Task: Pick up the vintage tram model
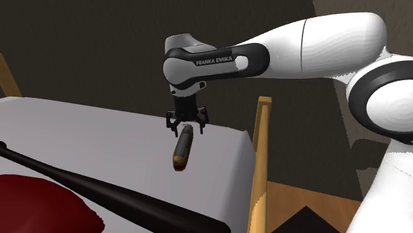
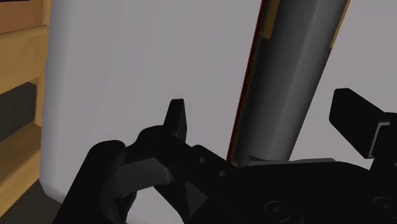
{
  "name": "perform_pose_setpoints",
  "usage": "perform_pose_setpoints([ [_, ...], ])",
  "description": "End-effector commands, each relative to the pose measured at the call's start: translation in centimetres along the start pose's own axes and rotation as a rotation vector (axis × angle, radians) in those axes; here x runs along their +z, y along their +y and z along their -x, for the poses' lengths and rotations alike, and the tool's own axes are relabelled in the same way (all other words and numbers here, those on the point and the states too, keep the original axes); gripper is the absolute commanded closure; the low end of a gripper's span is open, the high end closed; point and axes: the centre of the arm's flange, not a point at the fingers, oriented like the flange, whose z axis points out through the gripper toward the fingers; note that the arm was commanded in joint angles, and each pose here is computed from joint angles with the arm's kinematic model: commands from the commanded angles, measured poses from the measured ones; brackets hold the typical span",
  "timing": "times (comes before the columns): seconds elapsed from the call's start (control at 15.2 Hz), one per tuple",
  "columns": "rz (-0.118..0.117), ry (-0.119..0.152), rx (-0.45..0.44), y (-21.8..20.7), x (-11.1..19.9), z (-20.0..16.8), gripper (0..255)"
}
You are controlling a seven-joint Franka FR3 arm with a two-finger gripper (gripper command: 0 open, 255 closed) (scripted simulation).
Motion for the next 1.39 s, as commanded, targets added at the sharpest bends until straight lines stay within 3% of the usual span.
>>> perform_pose_setpoints([
  [0.0, -0.008, -0.003, 0.043, -1.9, 0.4, -1.7, 0],
  [0.66, -0.009, -0.003, 0.048, -2.4, 4.4, -1.9, 0],
  [0.73, -0.009, -0.003, 0.048, -2.4, 4.5, -1.9, 255],
  [1.32, -0.009, -0.003, 0.048, -2.4, 4.4, -1.9, 255],
])
